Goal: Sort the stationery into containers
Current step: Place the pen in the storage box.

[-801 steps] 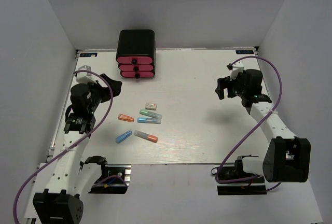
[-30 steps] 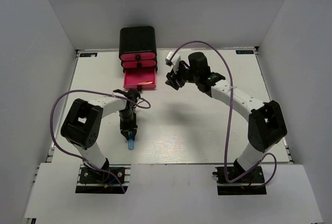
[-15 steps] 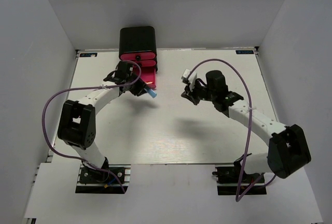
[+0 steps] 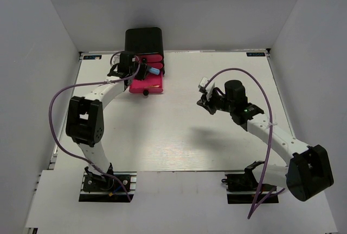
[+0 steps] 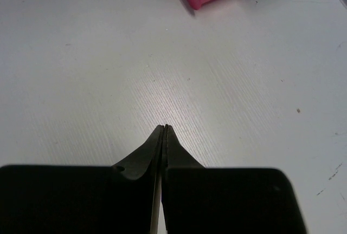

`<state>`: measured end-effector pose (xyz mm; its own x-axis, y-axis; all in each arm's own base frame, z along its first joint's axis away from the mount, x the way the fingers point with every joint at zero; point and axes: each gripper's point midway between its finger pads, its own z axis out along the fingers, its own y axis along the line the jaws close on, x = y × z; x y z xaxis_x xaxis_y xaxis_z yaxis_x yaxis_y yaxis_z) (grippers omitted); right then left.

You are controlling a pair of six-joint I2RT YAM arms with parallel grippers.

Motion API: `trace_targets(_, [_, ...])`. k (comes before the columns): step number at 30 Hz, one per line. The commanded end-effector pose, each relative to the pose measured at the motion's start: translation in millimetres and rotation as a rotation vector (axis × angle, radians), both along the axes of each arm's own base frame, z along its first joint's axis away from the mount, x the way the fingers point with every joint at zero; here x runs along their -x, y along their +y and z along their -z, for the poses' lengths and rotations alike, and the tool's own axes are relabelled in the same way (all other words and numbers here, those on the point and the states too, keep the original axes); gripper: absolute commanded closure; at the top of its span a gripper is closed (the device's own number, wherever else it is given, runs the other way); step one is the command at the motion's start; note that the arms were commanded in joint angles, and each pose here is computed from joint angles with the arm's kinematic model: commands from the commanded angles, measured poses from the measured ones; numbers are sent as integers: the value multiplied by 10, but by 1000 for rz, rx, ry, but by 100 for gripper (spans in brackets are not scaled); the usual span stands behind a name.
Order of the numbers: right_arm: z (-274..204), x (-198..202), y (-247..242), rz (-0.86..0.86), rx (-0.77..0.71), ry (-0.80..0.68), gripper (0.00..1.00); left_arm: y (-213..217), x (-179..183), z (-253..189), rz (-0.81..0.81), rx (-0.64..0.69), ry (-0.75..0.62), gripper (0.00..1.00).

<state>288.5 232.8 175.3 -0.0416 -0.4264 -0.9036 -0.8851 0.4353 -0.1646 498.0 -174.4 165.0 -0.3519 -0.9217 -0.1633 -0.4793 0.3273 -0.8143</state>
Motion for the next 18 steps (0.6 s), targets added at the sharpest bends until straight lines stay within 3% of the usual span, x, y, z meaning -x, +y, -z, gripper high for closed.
trace_targets(1, [-136, -49, -18, 1, -29, -55, 100, 202, -99, 43, -94, -40, 37, 85])
trace_targets(3, [-111, -59, -32, 4, -27, -49, 100, 225, -100, 38, -99, -56, 39, 71])
trace_targets(8, [-100, -95, -39, 5, -31, -39, 100, 246, -152, 87, -100, -57, 63, 54])
trace_targets(13, [-106, -122, -43, 8, -33, -37, 100, 229, -163, 31, -78, -71, 52, 30])
trace_targets(15, [-91, -121, -45, 6, -32, -35, 99, 265, -157, -14, -57, -91, 37, 30])
trace_targets(16, [-71, -112, -47, 4, -32, -27, 98, 264, -169, -116, -45, -103, 11, 35])
trace_targets(17, [-71, -112, -47, 4, -32, -27, 98, 247, -178, -163, -18, -120, -5, 48])
trace_targets(18, [-64, -105, -42, 0, -32, -23, 100, 267, -141, -182, 27, -185, -21, 67])
